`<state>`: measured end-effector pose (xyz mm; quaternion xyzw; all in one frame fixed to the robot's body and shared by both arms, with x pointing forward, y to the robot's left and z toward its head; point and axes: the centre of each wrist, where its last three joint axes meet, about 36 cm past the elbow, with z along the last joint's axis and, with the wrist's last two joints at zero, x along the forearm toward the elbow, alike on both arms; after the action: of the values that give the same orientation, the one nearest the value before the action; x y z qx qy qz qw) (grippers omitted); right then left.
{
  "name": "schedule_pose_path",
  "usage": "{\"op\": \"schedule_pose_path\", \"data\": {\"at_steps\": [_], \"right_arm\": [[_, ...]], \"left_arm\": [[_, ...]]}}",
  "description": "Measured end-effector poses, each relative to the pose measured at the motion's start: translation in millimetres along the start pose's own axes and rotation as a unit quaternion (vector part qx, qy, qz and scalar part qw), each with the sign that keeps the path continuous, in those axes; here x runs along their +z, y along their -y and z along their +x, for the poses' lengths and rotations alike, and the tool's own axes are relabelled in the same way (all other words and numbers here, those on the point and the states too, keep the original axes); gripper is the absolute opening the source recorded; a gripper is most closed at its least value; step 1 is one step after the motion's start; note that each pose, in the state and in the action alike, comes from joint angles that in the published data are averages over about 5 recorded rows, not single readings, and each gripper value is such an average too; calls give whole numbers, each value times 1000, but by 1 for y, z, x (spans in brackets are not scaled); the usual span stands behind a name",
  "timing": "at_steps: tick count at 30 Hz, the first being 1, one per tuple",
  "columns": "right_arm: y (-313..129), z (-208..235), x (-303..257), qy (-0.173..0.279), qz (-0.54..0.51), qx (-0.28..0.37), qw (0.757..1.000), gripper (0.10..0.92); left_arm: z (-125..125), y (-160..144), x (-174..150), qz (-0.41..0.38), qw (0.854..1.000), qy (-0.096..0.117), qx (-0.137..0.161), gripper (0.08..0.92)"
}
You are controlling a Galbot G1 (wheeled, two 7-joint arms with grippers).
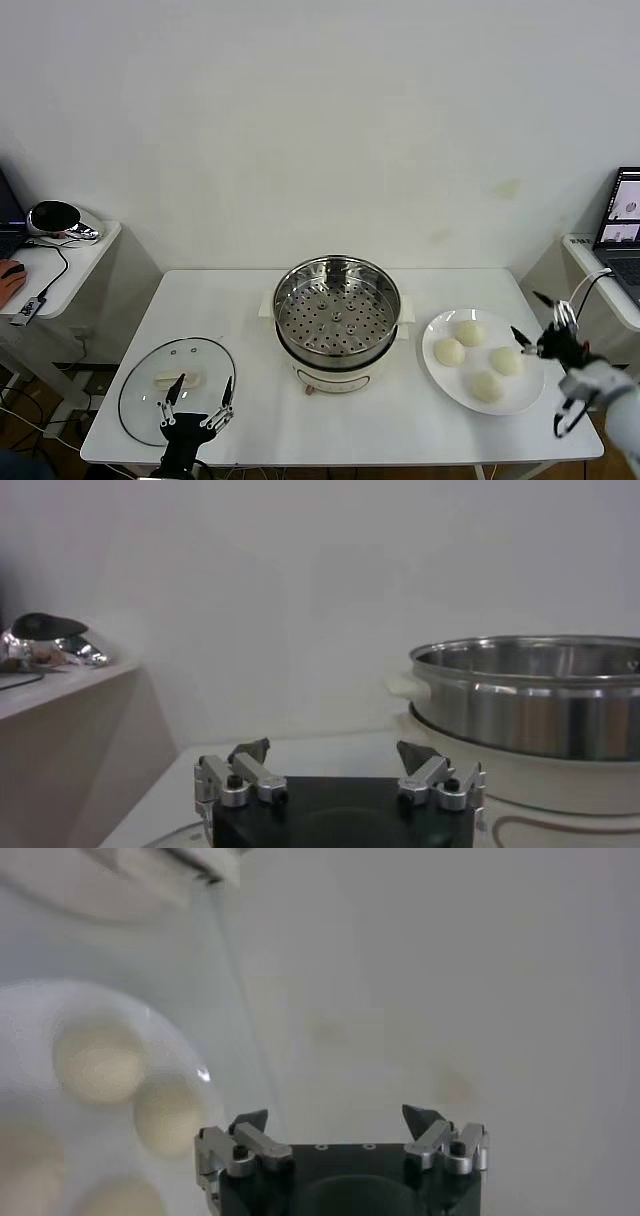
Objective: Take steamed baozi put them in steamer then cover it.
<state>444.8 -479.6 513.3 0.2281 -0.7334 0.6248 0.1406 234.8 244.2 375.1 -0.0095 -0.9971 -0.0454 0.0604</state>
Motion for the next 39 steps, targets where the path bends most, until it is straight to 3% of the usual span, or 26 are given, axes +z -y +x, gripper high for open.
{"op": "schedule_pose_path", "data": {"at_steps": [10, 18, 27, 39], "right_arm": [[63, -62, 0, 4, 31, -159, 987, 823], [89, -101, -11, -1, 45, -244, 969, 823], [80, -134, -22, -16, 51, -313, 948, 823], [57, -162, -28, -34, 46, -349, 935, 823]], "left_arm": [[-4, -3, -1, -4, 1000, 4, -9, 823], [-6, -8, -2, -9, 1000, 3, -18, 823], [-6, -11, -2, -10, 1000, 2, -24, 823], [-7, -11, -4, -10, 1000, 5, -25, 823]]}}
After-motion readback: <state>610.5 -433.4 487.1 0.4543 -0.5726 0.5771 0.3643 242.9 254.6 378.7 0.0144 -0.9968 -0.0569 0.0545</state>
